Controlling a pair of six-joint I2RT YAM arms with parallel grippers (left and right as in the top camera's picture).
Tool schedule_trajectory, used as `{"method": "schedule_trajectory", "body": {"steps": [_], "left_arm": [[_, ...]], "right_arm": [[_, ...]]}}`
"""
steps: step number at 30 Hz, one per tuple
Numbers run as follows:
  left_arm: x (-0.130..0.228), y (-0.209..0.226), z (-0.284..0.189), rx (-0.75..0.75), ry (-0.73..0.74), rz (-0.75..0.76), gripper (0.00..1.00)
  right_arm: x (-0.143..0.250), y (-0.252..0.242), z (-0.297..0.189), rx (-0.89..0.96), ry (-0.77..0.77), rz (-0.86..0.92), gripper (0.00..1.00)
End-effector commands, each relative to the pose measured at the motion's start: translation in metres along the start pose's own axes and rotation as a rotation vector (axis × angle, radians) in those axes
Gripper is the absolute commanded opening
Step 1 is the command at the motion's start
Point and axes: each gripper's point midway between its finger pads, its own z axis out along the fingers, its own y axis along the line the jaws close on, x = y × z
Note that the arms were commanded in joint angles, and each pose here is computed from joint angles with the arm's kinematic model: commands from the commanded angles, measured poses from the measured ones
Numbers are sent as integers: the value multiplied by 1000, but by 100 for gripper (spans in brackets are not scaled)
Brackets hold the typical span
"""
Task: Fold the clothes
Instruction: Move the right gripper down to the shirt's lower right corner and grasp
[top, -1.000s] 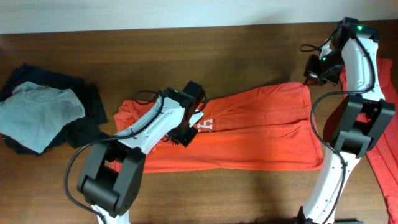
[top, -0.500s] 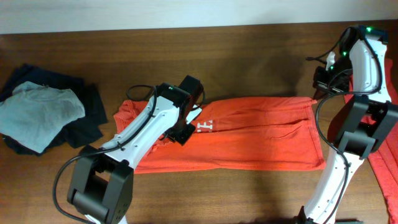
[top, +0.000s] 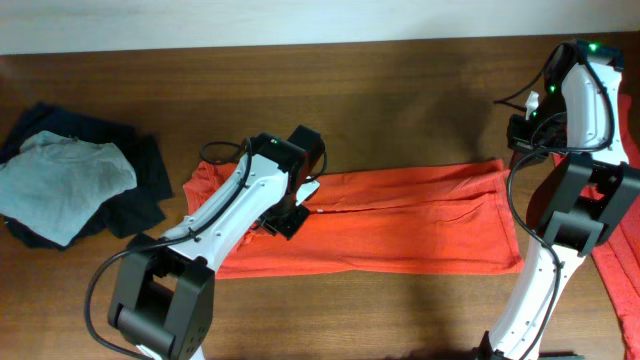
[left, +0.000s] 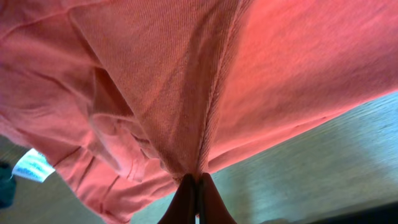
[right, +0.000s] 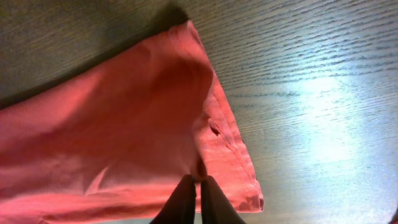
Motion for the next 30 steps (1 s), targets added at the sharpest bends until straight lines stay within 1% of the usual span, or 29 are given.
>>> {"method": "schedule_trajectory", "body": {"steps": [1, 5, 6, 7, 14, 15, 16, 17, 19, 20, 22, 25, 28, 30], "left_arm": [[4, 13, -9, -40, -6, -36, 0], [16, 19, -8, -21, 41, -62, 0], [18, 18, -7, -4, 45, -67, 0], [18, 17, -7, 7, 47, -69, 0], [20, 14, -7, 24, 53, -70, 0], [20, 14, -7, 24, 52, -70, 0], [20, 14, -7, 24, 52, -70, 0], [20, 14, -7, 24, 51, -70, 0], [18, 15, -7, 23, 43, -71, 0], [16, 15, -7, 22, 37, -71, 0], [14, 15, -7, 21, 26, -73, 0], [11, 16, -7, 20, 17, -74, 0], [9, 16, -7, 18, 9, -74, 0], [10, 16, -7, 18, 10, -74, 1]], "right_arm": [[2, -2, -20, 25, -55, -13, 9], [2, -2, -20, 26, -55, -24, 8], [2, -2, -20, 26, -55, -24, 5], [2, -2, -20, 26, -55, -24, 4], [2, -2, -20, 25, -55, -23, 4], [1, -2, -20, 22, -60, -23, 5], [-3, 3, -20, -2, -75, -26, 13], [-9, 14, -21, -65, -102, -37, 21], [-18, 41, -27, -228, -147, -118, 35], [-21, 47, -29, -262, -164, -133, 42], [-24, 43, -28, -243, -166, -74, 42], [-33, 46, -35, -249, -216, -94, 42], [-30, 61, -63, -337, -271, -151, 42], [-19, 57, -92, -308, -325, -158, 43]]}}
